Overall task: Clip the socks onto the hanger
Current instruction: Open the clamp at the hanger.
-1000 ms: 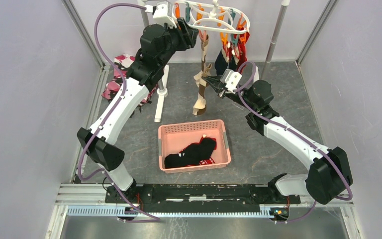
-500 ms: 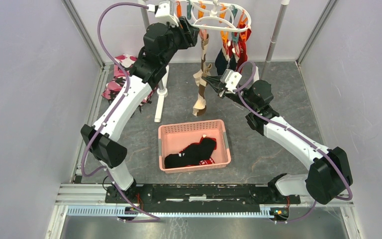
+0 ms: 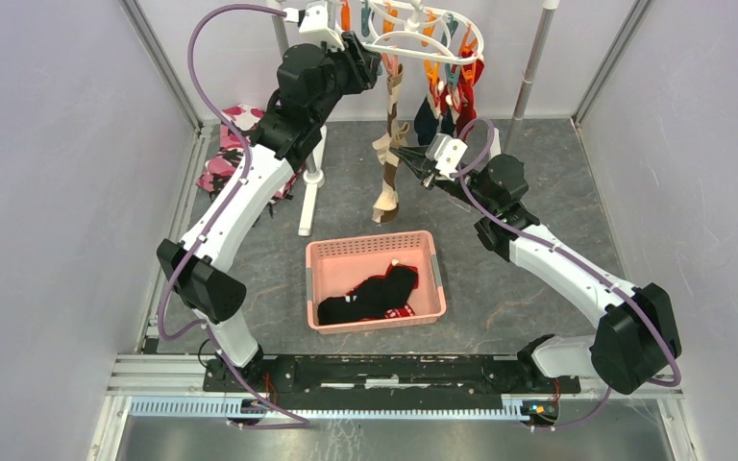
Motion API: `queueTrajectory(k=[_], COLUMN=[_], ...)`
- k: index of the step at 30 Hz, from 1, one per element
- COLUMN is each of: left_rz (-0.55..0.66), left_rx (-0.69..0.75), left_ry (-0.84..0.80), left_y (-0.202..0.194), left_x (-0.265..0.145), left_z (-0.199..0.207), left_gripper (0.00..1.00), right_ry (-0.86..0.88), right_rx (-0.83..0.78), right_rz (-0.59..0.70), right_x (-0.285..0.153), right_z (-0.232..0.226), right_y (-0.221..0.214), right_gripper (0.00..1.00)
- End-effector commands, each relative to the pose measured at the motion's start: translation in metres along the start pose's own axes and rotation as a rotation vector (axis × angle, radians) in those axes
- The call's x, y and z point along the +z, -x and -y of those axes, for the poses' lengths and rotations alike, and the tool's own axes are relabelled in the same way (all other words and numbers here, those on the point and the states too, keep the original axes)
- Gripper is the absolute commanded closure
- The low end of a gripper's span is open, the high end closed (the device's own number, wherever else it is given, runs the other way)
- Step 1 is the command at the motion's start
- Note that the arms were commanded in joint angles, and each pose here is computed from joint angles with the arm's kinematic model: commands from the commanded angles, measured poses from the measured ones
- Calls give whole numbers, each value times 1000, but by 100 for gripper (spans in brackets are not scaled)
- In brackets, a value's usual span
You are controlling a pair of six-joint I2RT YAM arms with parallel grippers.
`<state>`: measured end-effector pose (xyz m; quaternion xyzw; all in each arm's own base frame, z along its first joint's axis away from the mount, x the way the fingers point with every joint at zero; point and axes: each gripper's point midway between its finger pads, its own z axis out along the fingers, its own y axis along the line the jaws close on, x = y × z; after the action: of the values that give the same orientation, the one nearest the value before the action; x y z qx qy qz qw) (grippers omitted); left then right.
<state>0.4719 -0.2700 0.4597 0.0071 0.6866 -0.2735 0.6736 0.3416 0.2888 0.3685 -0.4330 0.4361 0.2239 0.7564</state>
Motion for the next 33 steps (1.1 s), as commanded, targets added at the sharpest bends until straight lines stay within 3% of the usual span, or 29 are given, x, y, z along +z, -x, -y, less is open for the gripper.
queueTrajectory(k=[1, 9, 19, 33], left_rz=[87, 92, 94, 88], left_rx=[40, 40, 30, 22], left_ry=[-8, -8, -4, -2], left_y=[29, 31, 32, 36], left_x=[2, 1, 0, -8], left_z=[4, 4, 3, 4], left_gripper=[50, 59, 61, 86], right_ry=[-26, -26, -25, 6], right_rx=[-32, -31, -29, -66], right_rz=[41, 42, 40, 55], right_x=[-2, -2, -2, 12], right_z=[8, 7, 7, 3], right_y=[19, 20, 18, 27], right_gripper=[100, 100, 100, 100])
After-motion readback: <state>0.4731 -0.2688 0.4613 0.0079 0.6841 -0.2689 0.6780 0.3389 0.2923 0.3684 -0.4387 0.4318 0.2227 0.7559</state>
